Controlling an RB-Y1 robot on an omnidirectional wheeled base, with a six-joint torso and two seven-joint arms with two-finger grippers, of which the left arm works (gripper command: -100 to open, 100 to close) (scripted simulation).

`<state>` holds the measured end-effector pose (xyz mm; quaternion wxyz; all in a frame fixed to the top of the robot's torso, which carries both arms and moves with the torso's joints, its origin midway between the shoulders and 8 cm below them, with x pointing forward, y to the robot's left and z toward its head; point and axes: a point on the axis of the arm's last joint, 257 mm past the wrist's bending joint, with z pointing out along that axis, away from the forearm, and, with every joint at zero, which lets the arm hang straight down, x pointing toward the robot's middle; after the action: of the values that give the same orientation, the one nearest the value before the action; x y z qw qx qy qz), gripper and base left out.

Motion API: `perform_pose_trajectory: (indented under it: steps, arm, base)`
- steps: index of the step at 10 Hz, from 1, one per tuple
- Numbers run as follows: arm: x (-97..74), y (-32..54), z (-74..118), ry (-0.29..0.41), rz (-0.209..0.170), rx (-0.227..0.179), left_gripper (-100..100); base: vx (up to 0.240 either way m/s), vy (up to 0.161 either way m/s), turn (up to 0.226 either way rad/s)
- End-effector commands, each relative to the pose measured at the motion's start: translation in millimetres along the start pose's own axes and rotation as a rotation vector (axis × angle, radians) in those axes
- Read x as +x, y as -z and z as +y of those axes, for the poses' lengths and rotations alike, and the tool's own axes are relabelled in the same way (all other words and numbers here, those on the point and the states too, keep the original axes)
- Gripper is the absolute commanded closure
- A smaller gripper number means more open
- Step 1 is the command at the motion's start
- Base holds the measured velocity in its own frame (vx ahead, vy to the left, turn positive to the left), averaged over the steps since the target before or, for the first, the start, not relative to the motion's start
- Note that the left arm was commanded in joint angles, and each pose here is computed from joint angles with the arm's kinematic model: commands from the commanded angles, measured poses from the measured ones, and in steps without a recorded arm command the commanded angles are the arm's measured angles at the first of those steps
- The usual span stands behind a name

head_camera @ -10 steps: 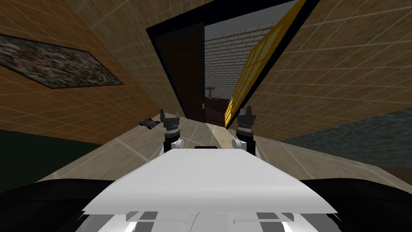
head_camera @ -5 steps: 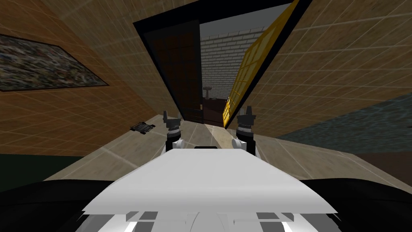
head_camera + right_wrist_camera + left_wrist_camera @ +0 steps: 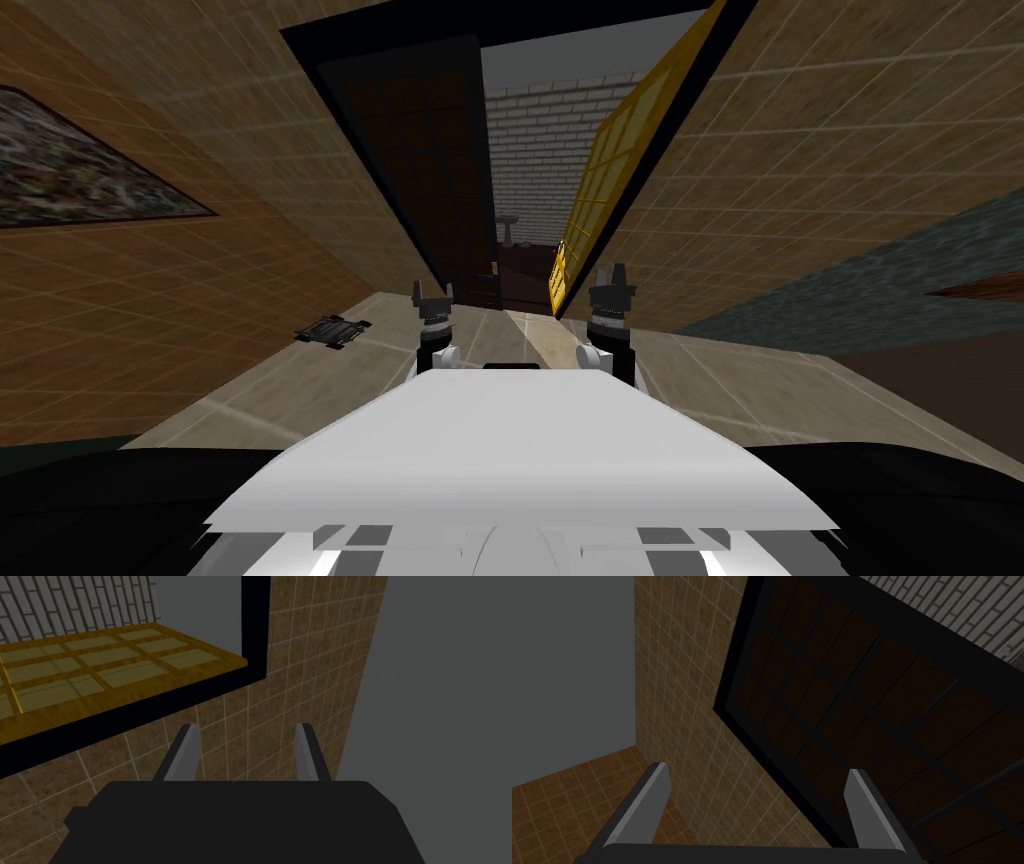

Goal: Push the door open

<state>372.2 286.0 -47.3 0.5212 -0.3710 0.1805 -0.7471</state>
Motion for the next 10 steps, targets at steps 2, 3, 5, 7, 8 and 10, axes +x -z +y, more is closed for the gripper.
perform_pose_trajectory:
  steps: [2,3,5,7,8,10]
  arm:
    - [-13.7,6.6,16.8,0.058,-0.029,-0.023,-100]
    - [-19.0,9.1,22.5,0.08,-0.041,-0.031,-100]
    - [-30.0,14.6,34.2,0.124,-0.068,-0.046,-100]
    - [-41.1,20.5,45.7,0.168,-0.096,-0.06,-100]
    - [-46.6,23.5,51.2,0.189,-0.111,-0.066,-100]
    - [-58.0,30.3,62.6,0.234,-0.143,-0.078,-100]
  base:
    - [0.092,0.05,-0.169]
    - [0.08,0.052,-0.139]
    - [0.084,0.063,-0.174]
    - [0.09,0.059,-0.176]
    - [0.086,0.052,-0.134]
    - [0.077,0.061,-0.173]
